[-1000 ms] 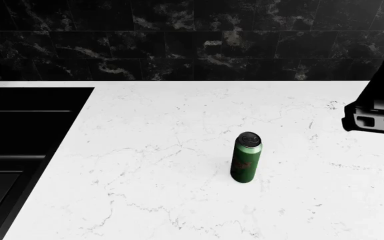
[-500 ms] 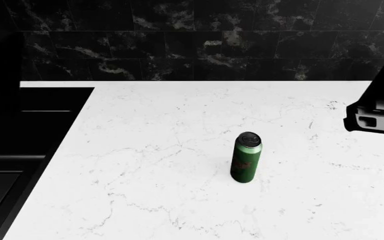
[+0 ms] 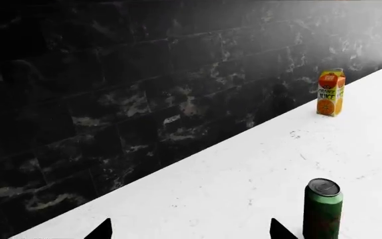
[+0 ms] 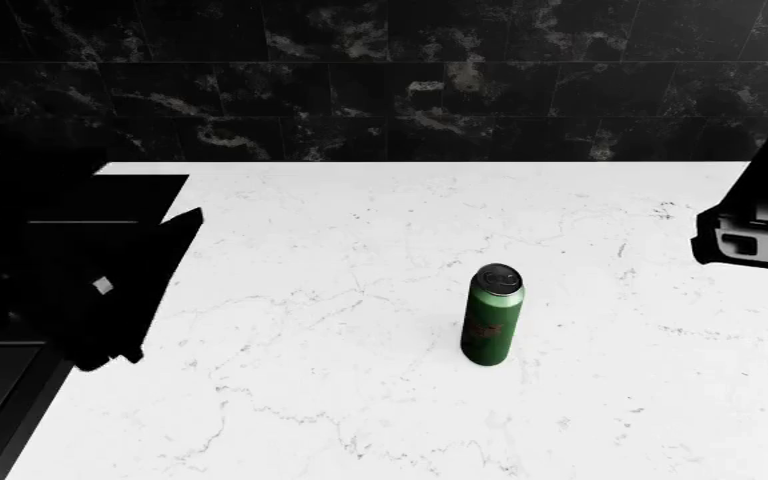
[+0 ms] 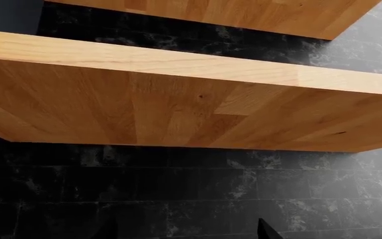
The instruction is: Pick the cans from the counter and place them in their designated side in the cabinet.
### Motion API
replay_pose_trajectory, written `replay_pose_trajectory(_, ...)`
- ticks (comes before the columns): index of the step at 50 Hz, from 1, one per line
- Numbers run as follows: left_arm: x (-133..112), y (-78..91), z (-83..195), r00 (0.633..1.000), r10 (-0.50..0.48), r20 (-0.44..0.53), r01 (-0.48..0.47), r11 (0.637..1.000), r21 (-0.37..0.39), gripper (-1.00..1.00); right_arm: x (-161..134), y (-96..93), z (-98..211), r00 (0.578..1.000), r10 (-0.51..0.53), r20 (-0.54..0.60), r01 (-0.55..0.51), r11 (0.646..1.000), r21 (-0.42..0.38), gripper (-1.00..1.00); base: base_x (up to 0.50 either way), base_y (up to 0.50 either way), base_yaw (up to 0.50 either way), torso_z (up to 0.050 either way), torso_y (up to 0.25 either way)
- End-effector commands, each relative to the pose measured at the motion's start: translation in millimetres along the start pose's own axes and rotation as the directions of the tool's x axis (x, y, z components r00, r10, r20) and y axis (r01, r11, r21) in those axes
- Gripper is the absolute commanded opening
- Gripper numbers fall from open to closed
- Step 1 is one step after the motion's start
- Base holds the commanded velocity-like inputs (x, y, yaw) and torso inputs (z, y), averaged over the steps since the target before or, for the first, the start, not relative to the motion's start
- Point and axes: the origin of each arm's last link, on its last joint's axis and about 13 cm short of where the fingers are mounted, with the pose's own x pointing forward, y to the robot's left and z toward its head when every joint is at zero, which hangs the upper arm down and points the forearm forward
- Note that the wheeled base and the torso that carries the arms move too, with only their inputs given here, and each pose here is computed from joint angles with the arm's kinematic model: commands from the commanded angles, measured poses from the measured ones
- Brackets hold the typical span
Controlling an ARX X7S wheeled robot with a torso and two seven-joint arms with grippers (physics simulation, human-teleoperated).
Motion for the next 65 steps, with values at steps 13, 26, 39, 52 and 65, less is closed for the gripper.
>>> replay_pose_trajectory(13,26,-15.4,-12,0.972,-0.217,-0.086,0.214,0.976,-0.04,1.0,-1,-1.6,0,1.0,-0.007,-0.001,0.007,1.0,-0.003,1.0,0.0,0.0,0.0,0.0,0.0)
replay_pose_trajectory(26,39,-23.7,-21,0.954,-0.285,-0.091,0.279,0.957,-0.078,1.0,-3,-3.2,-1,1.0,-0.014,-0.003,0.014,1.0,-0.008,1.0,0.0,0.0,0.0,0.0,0.0)
replay_pose_trajectory(39,62,-29.2,-31,0.944,-0.32,-0.083,0.312,0.945,-0.097,1.0,-5,-3.9,-2,1.0,-0.019,-0.007,0.019,1.0,-0.013,1.0,0.0,0.0,0.0,0.0,0.0)
replay_pose_trajectory(52,78,-38.8,-37,0.916,-0.387,-0.106,0.377,0.92,-0.109,1.0,-3,-4.0,-1,1.0,-0.019,-0.008,0.019,1.0,-0.014,1.0,0.0,0.0,0.0,0.0,0.0)
replay_pose_trajectory(65,95,-47.0,-40,0.88,-0.451,-0.147,0.44,0.892,-0.102,1.0,-2,-3.4,-1,1.0,-0.019,-0.009,0.019,1.0,-0.016,1.0,0.0,0.0,0.0,0.0,0.0)
